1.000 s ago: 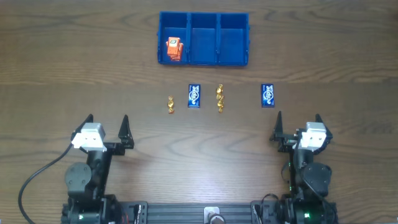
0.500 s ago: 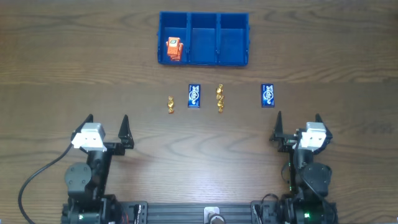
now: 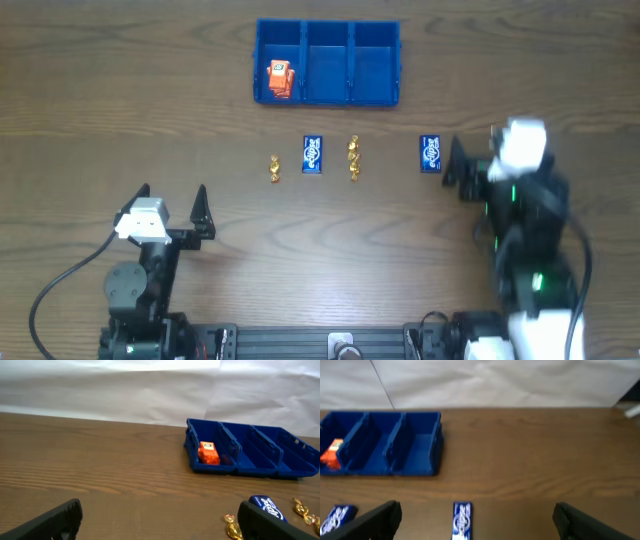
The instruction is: Sort Candies Into Trays
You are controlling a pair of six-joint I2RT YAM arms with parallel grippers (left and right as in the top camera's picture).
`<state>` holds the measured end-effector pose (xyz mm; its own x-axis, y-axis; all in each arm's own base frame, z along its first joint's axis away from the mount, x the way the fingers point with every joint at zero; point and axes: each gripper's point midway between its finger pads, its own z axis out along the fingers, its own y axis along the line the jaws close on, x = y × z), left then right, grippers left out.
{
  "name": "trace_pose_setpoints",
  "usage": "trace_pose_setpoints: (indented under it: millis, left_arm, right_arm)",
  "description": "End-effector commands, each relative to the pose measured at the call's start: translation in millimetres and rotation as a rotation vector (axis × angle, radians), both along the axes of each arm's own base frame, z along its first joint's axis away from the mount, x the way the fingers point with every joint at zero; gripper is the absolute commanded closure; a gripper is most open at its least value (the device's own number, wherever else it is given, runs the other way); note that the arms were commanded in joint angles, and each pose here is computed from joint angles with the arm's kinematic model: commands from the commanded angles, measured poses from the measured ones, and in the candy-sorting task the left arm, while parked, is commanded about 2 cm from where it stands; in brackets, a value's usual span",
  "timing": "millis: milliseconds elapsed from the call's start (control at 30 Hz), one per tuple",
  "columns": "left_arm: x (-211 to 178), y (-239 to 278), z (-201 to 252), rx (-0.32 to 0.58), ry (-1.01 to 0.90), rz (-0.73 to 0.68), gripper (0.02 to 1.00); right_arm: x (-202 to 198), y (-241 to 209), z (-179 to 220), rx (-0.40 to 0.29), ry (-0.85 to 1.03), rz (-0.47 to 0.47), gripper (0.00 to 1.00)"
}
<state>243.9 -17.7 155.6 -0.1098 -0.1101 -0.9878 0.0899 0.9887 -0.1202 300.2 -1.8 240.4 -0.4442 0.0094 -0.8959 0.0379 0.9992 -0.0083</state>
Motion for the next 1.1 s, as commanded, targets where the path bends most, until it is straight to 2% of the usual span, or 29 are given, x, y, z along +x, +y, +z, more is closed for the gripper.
trace_pose_setpoints:
  millis: [33,200,367,567,1000,1100]
  left_arm:
    - [-0.9,-2.9,-16.6,0.012,0.046,-0.020,0.020]
    - [-0.9,-2.9,-16.6,0.012,0.046,-0.020,0.020]
    - [-0.9,-2.9,-16.6,0.012,0.046,-0.020,0.020]
    - [-0.9,-2.9,-16.6,0.012,0.046,-0.020,0.020]
    - [-0.9,-2.9,-16.6,0.012,0.046,-0.020,0.020]
    - [-0.9,-2.9,-16.6,0.012,0.046,-0.020,0.020]
  right_arm:
    - [37.6,8.6,-18.8,0.018,0.308,0.019,0.003]
    - [61.1,14.6,-82.8,0.029,0.606,0.026,0.003]
    - [72.6,22.1,-149.5,0.058,0.769,0.046,0.003]
    - [79.7,28.1,-204.1,0.082,0.869,0.046,0.003]
    - [79.4,29.6,-241.9,0.038,0.935,0.037,0.003]
    - [78.9,23.6,-242.1,0.010,0.936,0.015,0.003]
